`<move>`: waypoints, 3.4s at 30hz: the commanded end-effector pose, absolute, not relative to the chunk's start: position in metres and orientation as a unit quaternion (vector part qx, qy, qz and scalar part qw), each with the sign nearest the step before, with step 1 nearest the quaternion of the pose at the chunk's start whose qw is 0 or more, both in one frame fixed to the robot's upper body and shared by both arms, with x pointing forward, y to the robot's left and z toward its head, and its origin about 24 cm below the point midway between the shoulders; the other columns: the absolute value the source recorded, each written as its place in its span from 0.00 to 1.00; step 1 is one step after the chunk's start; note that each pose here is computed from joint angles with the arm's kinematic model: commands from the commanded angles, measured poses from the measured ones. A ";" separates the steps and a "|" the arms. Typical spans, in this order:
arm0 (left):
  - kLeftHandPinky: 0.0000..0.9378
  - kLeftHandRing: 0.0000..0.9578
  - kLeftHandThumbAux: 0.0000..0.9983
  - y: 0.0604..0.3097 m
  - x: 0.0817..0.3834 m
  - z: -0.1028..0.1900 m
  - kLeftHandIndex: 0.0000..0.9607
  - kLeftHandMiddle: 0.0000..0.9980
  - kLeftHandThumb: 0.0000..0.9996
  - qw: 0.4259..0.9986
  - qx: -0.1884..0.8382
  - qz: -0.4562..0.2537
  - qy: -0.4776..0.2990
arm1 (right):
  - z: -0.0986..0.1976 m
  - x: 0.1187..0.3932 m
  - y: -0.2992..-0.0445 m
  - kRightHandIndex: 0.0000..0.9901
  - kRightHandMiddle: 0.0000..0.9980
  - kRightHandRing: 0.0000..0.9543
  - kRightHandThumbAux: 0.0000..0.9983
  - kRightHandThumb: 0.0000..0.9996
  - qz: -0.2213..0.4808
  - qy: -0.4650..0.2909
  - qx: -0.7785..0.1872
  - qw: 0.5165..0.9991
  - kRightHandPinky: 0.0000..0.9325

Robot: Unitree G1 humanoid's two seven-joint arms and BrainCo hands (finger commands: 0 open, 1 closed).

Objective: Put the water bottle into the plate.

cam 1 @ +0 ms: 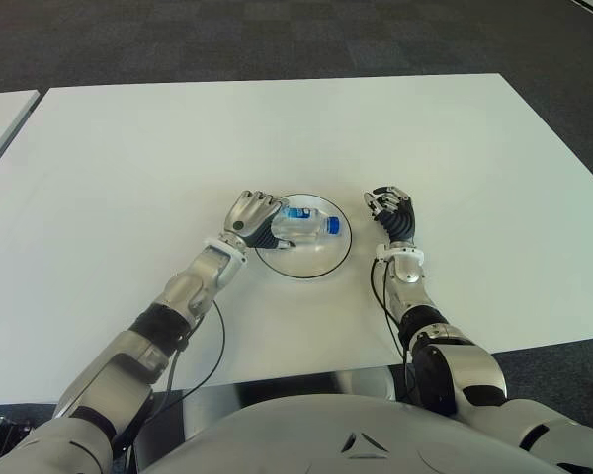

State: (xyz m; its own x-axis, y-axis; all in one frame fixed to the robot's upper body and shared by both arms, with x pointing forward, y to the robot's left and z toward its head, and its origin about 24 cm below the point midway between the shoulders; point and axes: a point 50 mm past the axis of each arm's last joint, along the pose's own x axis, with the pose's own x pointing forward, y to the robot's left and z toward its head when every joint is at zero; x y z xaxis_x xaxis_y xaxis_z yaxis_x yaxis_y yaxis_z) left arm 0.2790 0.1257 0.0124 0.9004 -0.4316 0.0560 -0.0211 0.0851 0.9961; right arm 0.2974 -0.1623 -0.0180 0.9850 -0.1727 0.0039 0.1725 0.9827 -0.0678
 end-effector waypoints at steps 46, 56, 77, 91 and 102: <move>0.00 0.00 0.55 0.135 0.285 0.010 0.00 0.00 0.21 0.698 0.682 -0.067 -0.208 | -0.029 0.290 -0.162 0.44 0.69 0.72 0.73 0.71 -0.089 0.029 -0.033 0.995 0.73; 0.00 0.00 0.53 0.134 0.284 0.011 0.00 0.00 0.14 0.698 0.675 -0.034 -0.234 | -0.029 0.290 -0.162 0.44 0.69 0.71 0.73 0.71 -0.090 0.030 -0.033 0.995 0.73; 0.00 0.00 0.44 0.130 0.273 0.011 0.00 0.00 0.06 0.751 0.590 0.108 -0.277 | -0.030 0.290 -0.161 0.44 0.68 0.71 0.73 0.71 -0.091 0.032 -0.035 0.995 0.72; 0.00 0.00 0.43 0.132 0.269 0.009 0.00 0.00 0.07 0.774 0.534 0.164 -0.298 | -0.030 0.290 -0.162 0.44 0.68 0.71 0.73 0.71 -0.091 0.033 -0.036 0.995 0.73; 0.00 0.00 0.52 0.137 0.266 0.006 0.00 0.00 0.08 0.804 0.476 0.201 -0.293 | -0.030 0.290 -0.162 0.44 0.69 0.72 0.73 0.71 -0.086 0.034 -0.035 0.995 0.73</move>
State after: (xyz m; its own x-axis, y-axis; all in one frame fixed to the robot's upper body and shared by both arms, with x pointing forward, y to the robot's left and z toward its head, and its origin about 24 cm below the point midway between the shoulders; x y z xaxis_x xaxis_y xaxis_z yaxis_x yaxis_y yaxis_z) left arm 0.2673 0.1337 0.0090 0.7481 0.0003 0.6636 -0.5924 0.4511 0.6676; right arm 0.2972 -0.1602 -0.0183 0.9862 -0.1655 0.0039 0.1653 0.9834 -0.0753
